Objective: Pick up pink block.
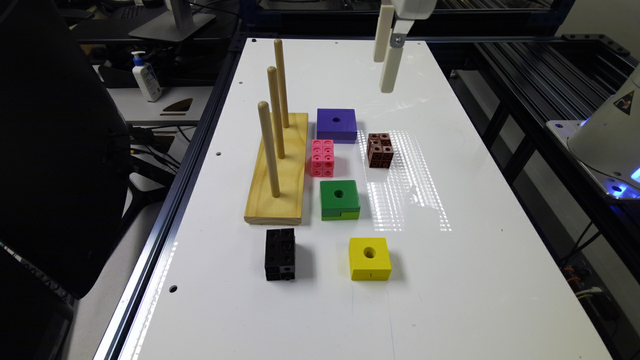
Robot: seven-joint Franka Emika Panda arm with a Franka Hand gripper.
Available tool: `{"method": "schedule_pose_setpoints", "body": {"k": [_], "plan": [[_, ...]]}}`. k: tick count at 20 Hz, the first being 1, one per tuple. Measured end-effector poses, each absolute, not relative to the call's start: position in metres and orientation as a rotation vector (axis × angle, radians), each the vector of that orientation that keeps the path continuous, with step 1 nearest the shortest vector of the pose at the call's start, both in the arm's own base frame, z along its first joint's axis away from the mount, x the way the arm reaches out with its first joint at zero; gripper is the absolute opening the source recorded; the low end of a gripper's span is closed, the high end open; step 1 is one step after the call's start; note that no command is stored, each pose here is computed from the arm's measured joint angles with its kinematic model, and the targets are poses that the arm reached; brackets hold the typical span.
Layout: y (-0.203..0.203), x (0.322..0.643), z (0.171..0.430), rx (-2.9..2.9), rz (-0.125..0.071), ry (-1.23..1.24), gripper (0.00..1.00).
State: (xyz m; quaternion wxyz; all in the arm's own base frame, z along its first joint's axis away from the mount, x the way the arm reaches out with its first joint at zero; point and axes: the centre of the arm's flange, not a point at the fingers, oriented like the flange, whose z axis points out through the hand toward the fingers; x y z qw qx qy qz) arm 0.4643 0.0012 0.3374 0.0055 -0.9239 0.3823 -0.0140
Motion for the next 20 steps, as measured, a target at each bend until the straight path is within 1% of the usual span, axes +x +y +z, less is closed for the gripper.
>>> {"method": "schedule_pose_setpoints", "body": {"k": [2,8,16,20], "plan": [[0.002,0.467,0.338,-2.893,-0.046,1.196,1.0],[0.007,0.477,0.34,-2.894,-0.059,1.183,1.0],[0.011,0.498,0.337,-2.895,-0.062,1.175,1.0],[0.011,0.505,0.335,-2.896,-0.059,1.176,1.0]]}}
